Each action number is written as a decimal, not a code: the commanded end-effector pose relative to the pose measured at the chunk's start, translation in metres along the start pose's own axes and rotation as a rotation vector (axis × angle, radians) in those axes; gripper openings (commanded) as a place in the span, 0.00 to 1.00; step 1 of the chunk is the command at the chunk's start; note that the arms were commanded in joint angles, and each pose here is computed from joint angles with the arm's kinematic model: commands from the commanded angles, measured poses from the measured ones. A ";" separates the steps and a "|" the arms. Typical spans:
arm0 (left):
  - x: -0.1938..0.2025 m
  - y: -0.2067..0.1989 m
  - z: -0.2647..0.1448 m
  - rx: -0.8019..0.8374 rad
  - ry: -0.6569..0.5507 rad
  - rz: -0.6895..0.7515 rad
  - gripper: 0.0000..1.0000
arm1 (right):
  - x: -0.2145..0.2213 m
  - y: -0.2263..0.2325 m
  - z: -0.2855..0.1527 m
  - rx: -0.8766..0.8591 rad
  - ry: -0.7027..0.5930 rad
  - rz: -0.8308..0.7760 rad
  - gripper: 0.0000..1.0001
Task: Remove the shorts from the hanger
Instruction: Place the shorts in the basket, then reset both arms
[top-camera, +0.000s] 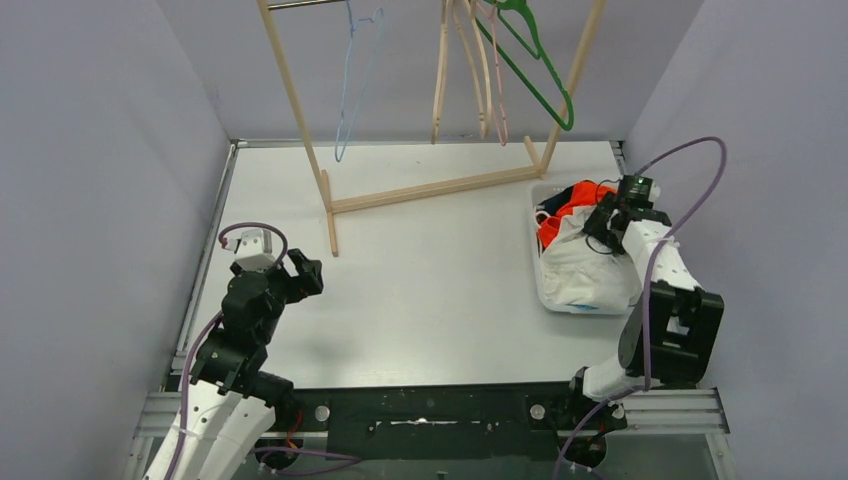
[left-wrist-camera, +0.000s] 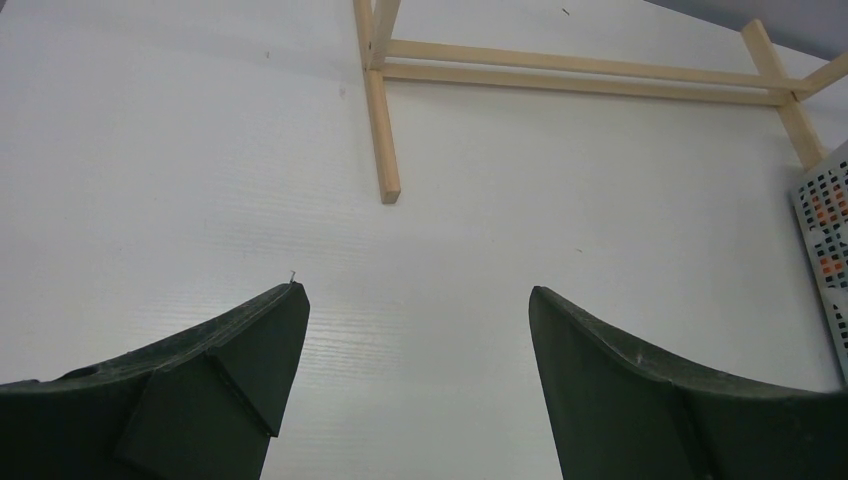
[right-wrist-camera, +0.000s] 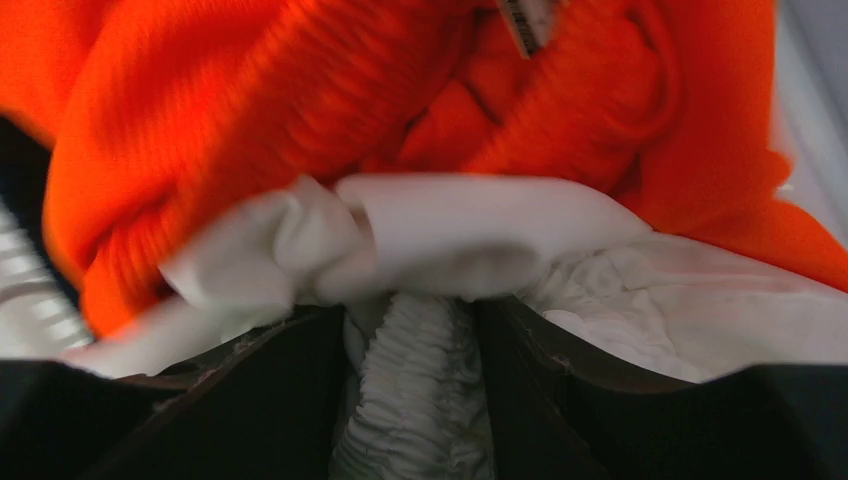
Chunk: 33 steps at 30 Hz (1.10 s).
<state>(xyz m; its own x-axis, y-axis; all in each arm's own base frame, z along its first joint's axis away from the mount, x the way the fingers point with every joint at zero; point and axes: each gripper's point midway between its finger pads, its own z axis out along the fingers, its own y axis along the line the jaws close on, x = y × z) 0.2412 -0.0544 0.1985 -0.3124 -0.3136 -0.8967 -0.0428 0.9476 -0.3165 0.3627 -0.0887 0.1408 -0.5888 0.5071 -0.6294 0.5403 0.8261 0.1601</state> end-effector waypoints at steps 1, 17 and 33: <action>-0.018 0.001 -0.002 -0.015 -0.066 -0.021 0.82 | 0.111 0.010 0.042 -0.038 0.309 -0.110 0.50; -0.028 0.037 0.000 -0.259 -0.100 -0.093 0.87 | -0.037 0.032 -0.101 -0.126 -0.253 -0.033 0.89; -0.133 0.056 -0.045 -0.545 -0.268 -0.140 0.87 | -0.047 0.046 -0.250 -0.483 -0.689 -0.109 0.98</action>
<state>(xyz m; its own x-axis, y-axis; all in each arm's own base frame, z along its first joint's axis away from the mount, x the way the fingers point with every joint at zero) 0.2434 0.0242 0.2873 -0.1010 -0.3970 -0.9123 -0.4945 0.8157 -0.3002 0.2757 -0.0312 0.3324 -0.1427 0.3393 -0.9298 0.2305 0.9250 0.3022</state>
